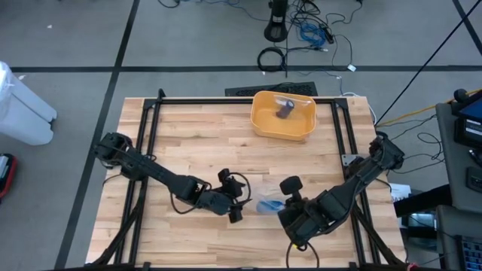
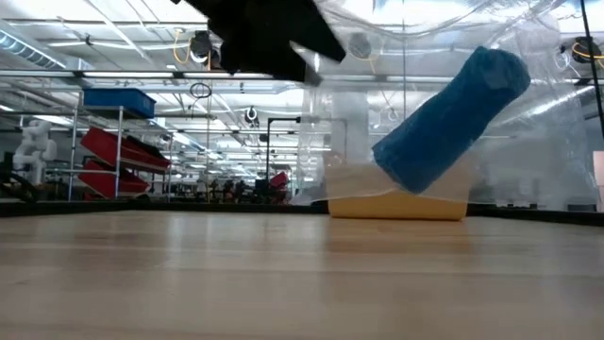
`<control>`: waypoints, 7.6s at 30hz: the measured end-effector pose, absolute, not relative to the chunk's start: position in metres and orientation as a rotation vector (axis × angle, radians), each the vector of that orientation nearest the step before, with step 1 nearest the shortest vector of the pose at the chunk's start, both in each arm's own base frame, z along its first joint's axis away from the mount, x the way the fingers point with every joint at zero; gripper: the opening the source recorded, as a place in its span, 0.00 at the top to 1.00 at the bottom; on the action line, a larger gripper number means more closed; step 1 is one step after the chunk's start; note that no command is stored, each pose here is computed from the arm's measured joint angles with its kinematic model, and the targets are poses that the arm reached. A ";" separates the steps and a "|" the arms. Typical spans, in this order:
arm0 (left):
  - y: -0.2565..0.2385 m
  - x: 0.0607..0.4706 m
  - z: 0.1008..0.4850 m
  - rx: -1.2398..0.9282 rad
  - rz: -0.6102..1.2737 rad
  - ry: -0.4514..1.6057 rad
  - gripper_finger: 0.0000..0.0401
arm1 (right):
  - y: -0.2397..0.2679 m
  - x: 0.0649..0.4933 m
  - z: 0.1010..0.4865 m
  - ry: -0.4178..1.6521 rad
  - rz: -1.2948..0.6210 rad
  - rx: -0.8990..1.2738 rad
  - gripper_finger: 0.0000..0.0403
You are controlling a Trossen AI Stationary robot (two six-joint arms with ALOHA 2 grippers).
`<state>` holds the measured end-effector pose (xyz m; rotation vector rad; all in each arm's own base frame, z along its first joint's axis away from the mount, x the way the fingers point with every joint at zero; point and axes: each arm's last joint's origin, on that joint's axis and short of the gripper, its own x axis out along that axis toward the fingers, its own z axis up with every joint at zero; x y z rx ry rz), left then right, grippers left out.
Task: Roll bandage
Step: Close the transparent zip bag
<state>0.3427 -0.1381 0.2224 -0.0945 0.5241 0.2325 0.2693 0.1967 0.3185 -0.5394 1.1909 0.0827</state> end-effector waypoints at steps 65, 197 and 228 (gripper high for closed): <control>-0.163 0.328 0.234 -0.048 -0.032 0.554 1.00 | 0.183 0.347 0.320 0.779 0.013 -0.121 0.44; -0.177 0.291 0.266 0.124 0.090 0.485 1.00 | 0.157 0.348 0.303 0.723 0.105 -0.014 0.85; -0.176 0.291 0.266 0.126 0.115 0.474 1.00 | 0.152 0.353 0.285 0.805 0.130 -0.219 0.99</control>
